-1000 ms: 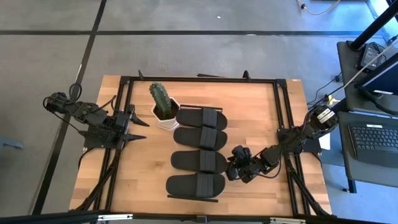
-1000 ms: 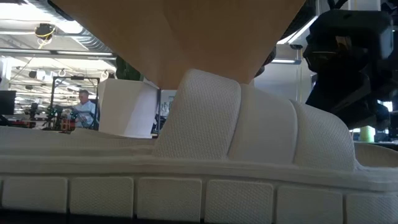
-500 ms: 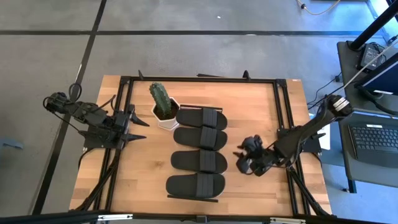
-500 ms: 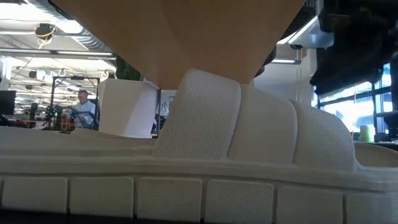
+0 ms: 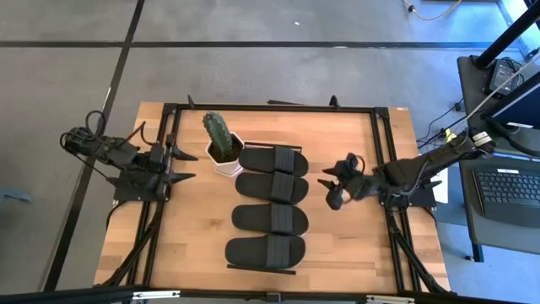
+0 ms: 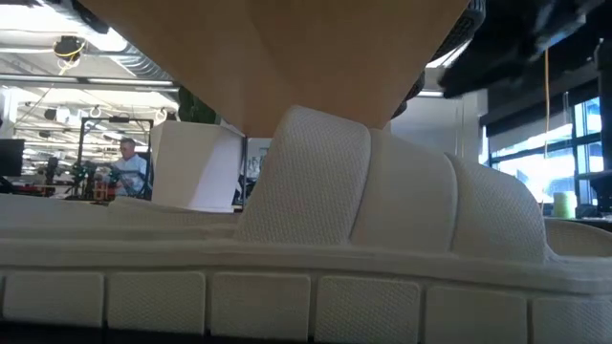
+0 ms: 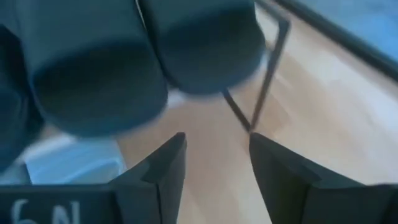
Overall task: Pick and place slides into the shelf
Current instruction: Return to Home Position
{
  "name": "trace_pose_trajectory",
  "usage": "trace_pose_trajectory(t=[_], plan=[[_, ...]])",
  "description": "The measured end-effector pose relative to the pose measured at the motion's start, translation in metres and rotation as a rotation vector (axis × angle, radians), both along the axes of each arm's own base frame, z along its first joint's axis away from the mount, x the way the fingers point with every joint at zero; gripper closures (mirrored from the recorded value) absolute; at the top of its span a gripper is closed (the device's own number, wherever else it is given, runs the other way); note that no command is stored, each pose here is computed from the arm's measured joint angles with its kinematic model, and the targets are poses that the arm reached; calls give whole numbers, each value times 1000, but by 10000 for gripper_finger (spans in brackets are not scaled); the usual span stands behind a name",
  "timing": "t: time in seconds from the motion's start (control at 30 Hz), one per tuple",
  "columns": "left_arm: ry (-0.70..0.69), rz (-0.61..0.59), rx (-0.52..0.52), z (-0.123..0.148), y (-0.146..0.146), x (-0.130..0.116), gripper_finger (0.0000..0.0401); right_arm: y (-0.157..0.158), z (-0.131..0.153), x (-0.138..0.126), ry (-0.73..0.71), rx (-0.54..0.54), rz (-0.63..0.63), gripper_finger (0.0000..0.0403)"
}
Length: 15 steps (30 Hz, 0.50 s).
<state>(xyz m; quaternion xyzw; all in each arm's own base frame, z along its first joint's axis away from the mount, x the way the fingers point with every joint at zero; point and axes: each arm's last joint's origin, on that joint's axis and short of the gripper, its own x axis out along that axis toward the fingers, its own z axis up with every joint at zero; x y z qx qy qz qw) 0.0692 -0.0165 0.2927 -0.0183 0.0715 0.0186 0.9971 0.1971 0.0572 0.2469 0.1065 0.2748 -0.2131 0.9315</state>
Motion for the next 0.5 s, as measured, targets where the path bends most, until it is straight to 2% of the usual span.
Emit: trace_pose_trajectory(t=[0.2, 0.33, 0.5], plan=[[-7, 119, 36, -13, 5, -3, 177, -29, 17, 19, -102, -76, 133, 224], [-38, 175, 17, -21, 9, -9, 177, -49, 24, 25, -146, -138, 139, 224], [-80, 177, -6, -28, 12, -17, 177, -69, 27, 29, -195, -97, 237, 224]])
